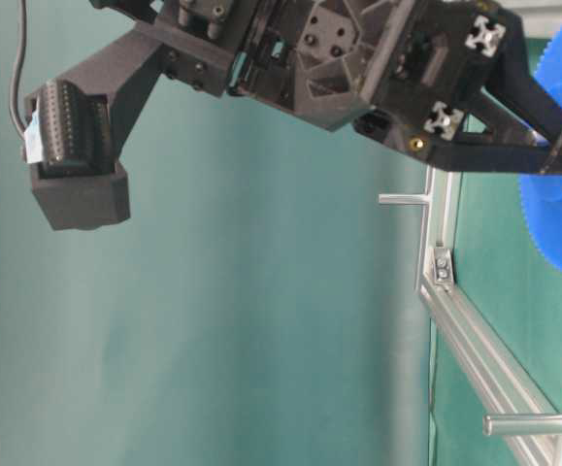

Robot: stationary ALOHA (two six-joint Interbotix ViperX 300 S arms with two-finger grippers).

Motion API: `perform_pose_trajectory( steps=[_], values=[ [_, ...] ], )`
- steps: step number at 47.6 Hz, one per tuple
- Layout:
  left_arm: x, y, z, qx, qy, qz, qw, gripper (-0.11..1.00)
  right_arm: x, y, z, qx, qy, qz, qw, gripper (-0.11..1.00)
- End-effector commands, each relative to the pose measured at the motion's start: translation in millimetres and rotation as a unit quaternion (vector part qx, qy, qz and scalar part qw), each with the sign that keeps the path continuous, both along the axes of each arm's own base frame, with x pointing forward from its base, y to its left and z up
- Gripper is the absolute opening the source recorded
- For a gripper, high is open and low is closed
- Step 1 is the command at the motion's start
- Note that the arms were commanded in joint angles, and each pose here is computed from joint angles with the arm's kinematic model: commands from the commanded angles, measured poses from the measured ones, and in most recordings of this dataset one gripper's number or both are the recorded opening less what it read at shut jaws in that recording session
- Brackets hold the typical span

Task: Find the location of the shaft and insert the gear.
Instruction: 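Push the blue gear onto the shaft with the right gripper, then open the right gripper and pull it back right off the gear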

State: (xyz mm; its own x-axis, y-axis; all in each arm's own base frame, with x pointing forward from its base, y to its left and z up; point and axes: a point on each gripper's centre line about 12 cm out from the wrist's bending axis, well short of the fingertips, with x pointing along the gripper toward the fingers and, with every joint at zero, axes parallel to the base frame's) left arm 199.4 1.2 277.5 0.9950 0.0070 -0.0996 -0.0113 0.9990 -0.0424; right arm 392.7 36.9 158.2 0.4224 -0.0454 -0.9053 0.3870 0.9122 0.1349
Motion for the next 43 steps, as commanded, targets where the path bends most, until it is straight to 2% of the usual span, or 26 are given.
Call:
perform_pose_trajectory(
  steps=[1,22,29,43],
  values=[
    [3.0,-0.2,10.4,-0.001,-0.012,0.000,0.9999,0.01,1.7,4.9,8.4,0.003,-0.013,0.005,0.9999,0.69],
    [2.8,-0.2,10.7,-0.002,-0.013,0.000,0.9999,0.01,3.8,4.4,11.5,0.004,-0.018,0.003,0.9998,0.70],
    [2.8,-0.3,10.5,-0.001,-0.012,0.000,0.9999,0.01,5.5,4.0,15.8,0.001,-0.024,0.006,0.9997,0.88],
    [2.6,-0.2,11.7,-0.002,-0.015,0.000,0.9999,0.01,3.4,3.0,34.0,-0.001,-0.044,0.008,0.9990,0.86]
  ],
)
